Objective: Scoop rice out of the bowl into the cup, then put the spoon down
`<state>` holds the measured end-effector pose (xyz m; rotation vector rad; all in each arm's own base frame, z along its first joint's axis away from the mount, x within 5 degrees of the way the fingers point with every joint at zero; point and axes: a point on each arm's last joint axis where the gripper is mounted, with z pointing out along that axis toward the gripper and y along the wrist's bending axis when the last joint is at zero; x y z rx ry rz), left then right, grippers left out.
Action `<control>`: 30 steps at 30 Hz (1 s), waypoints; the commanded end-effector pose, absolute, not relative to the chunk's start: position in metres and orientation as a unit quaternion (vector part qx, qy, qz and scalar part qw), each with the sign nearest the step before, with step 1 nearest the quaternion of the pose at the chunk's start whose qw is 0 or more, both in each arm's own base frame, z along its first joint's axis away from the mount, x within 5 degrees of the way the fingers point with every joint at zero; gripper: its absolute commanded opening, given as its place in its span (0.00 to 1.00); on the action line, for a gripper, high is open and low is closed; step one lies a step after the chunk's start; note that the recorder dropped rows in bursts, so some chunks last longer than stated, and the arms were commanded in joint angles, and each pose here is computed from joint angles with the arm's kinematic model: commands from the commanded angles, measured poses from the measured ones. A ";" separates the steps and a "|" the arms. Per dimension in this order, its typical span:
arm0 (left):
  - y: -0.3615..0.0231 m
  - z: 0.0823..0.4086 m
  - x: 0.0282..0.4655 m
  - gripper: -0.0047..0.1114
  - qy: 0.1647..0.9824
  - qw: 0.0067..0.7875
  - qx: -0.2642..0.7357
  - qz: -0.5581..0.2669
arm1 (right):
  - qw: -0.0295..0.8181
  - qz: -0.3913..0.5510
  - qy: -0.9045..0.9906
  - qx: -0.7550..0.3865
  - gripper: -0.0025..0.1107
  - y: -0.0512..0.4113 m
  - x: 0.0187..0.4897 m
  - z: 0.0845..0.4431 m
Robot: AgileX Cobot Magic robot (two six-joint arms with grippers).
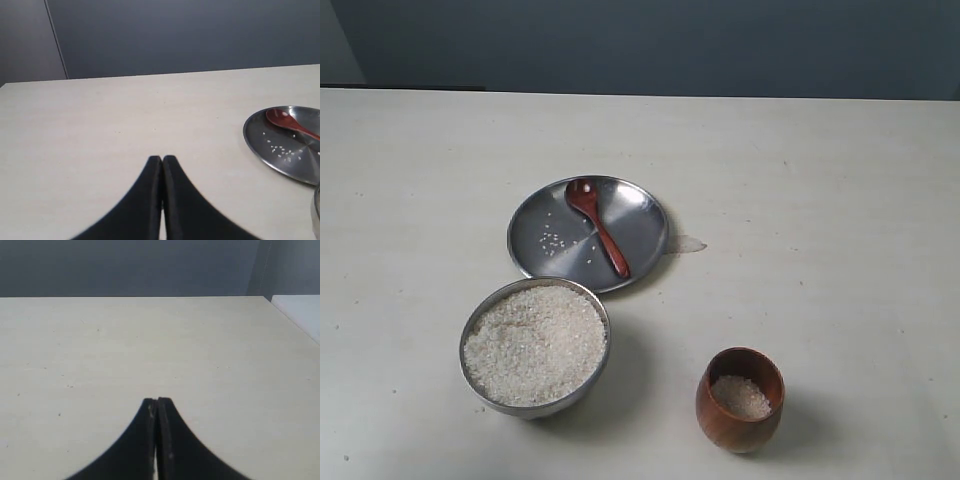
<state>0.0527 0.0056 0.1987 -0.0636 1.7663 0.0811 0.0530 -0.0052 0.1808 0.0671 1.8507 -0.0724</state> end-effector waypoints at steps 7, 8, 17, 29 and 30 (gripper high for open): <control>0.005 0.193 0.052 0.04 0.788 0.615 -0.012 0.032 | 0.603 -0.030 0.796 0.033 0.02 -0.005 0.053 0.181; 0.004 0.193 0.052 0.04 0.788 0.615 -0.013 0.030 | 0.603 -0.030 0.796 0.033 0.02 -0.005 0.053 0.181; 0.004 0.193 0.052 0.04 0.787 0.616 -0.018 0.022 | 0.603 -0.030 0.796 0.033 0.02 -0.005 0.053 0.181; 0.004 0.193 0.052 0.04 0.787 0.616 -0.018 0.022 | 0.603 -0.028 0.796 0.034 0.02 -0.005 0.053 0.181; 0.004 0.193 0.052 0.04 0.787 0.616 -0.018 0.022 | 0.603 -0.028 0.796 0.034 0.02 -0.005 0.053 0.181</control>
